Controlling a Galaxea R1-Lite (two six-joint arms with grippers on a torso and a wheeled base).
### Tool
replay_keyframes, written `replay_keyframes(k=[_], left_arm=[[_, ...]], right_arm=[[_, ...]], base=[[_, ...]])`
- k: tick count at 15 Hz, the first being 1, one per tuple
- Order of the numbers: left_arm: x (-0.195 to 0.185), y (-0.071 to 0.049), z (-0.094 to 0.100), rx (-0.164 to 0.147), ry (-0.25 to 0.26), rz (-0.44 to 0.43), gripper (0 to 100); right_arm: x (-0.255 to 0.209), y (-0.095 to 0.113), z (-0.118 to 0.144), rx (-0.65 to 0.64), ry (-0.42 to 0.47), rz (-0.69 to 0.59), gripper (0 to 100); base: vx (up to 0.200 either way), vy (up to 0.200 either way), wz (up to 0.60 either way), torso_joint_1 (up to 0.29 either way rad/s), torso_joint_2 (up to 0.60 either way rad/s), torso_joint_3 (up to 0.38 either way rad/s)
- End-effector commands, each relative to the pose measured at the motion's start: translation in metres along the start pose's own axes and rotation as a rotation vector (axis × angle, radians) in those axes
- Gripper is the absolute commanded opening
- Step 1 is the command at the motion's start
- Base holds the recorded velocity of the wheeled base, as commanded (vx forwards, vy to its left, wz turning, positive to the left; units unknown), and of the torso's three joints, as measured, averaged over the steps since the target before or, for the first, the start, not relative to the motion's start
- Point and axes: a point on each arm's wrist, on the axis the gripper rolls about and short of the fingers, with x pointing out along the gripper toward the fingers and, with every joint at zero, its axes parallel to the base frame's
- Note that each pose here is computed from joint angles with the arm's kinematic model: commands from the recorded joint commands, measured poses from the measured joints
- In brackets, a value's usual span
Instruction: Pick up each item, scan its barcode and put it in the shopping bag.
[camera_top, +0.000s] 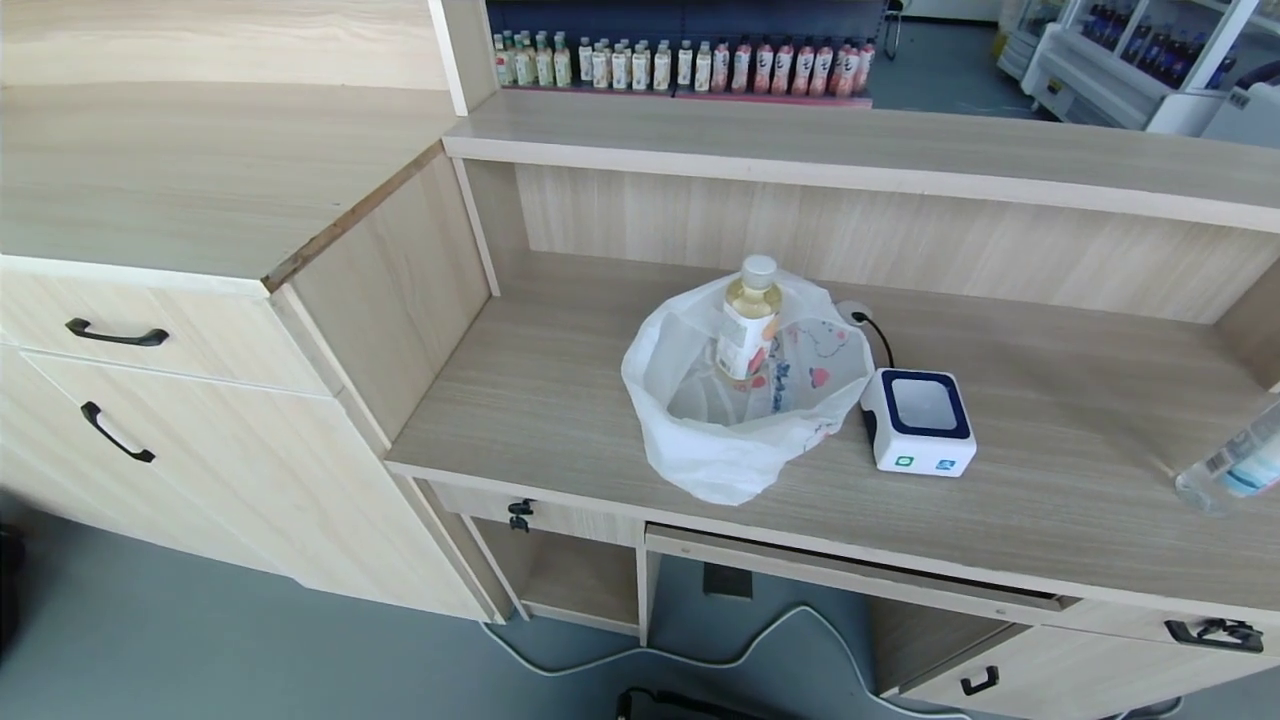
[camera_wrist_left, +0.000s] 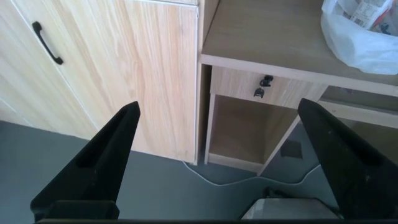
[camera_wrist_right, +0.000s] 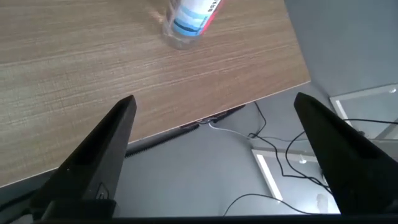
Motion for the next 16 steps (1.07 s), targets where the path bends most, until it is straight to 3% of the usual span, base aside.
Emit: replay_keyframes(k=[1,7,13,16], left_arm=[[0.0,0.0,0.0,0.0,-0.001,0.001,100],[0.0,0.0,0.0,0.0,-0.001,0.001,100],[0.0,0.0,0.0,0.0,-0.001,0.001,100],[0.0,0.0,0.0,0.0,-0.001,0.001,100]], right_arm=[[0.004,0.0,-0.001,-0.009,0.014,-0.002,100],[0.014,-0.017,-0.004,-0.014,0.007,-0.127,100],[0.049,-0.025,-0.005,-0.005,-0.073,-0.178,100],[0.064,-0.031,-0.016,0.005,-0.031,-0.167,100]], base=[[0.0,0.0,0.0,0.0,0.0,0.0],[0.0,0.0,-0.1,0.0,0.0,0.0],[0.0,0.0,0.0,0.0,0.0,0.0],[0.0,0.0,0.0,-0.103,0.19,0.076]])
